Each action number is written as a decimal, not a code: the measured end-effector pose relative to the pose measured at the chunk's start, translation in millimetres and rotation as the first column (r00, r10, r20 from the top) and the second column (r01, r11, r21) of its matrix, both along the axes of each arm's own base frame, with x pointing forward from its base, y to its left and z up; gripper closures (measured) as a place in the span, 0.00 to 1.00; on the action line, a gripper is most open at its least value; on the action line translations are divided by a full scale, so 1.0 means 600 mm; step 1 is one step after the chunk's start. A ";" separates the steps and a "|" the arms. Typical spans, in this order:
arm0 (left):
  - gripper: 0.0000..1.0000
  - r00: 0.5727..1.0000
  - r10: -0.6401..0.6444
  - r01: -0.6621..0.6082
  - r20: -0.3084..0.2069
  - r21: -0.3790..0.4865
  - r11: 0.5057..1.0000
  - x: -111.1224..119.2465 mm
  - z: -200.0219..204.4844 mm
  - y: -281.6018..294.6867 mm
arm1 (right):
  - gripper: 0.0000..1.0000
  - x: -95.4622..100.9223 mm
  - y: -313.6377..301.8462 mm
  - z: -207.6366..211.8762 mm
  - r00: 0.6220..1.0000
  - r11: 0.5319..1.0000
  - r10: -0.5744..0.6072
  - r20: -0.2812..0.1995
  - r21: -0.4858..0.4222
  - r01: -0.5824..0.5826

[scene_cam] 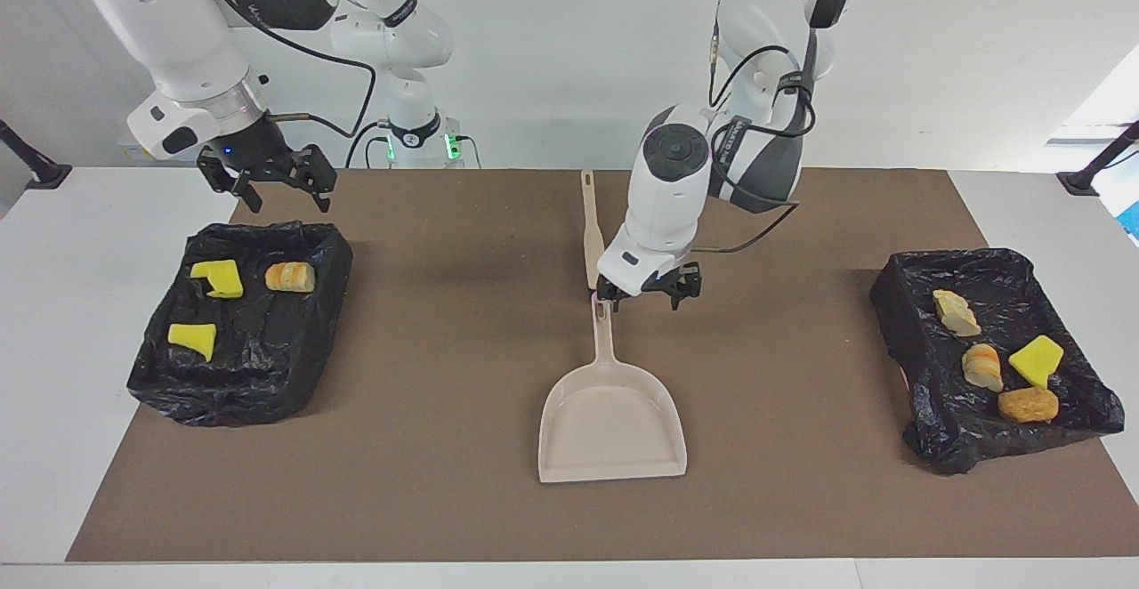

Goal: Sweep and dump trash in bin

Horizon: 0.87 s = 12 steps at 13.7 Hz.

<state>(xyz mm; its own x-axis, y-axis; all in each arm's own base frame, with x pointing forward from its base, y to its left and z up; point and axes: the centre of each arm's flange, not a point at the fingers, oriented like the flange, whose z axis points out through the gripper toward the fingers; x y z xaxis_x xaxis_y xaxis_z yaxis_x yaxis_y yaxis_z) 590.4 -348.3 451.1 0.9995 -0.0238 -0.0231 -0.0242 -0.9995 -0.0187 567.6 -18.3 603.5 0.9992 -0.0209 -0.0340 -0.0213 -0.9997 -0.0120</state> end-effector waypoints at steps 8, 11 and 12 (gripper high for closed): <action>0.00 0.988 -0.154 0.154 0.031 -0.011 0.988 -0.026 0.164 0.249 | 0.00 0.000 0.000 0.000 1.000 1.000 0.000 0.000 0.000 0.000; 0.00 0.987 -0.158 0.159 0.022 -0.009 0.987 -0.060 0.220 0.325 | 0.00 0.000 0.000 0.000 1.000 1.000 0.000 0.000 0.000 0.000; 0.00 0.990 -0.141 0.141 0.032 -0.010 0.990 -0.063 0.237 0.351 | 0.00 0.000 0.000 0.000 1.000 1.000 0.000 0.000 0.000 0.000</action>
<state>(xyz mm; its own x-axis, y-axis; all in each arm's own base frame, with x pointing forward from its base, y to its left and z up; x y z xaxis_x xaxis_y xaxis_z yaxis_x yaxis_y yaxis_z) 552.5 -137.7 593.2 0.9863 -0.1646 0.0093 -0.1645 -0.9863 -0.0090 567.6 -18.3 603.6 0.9992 -0.0209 -0.0340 -0.0213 -0.9997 -0.0120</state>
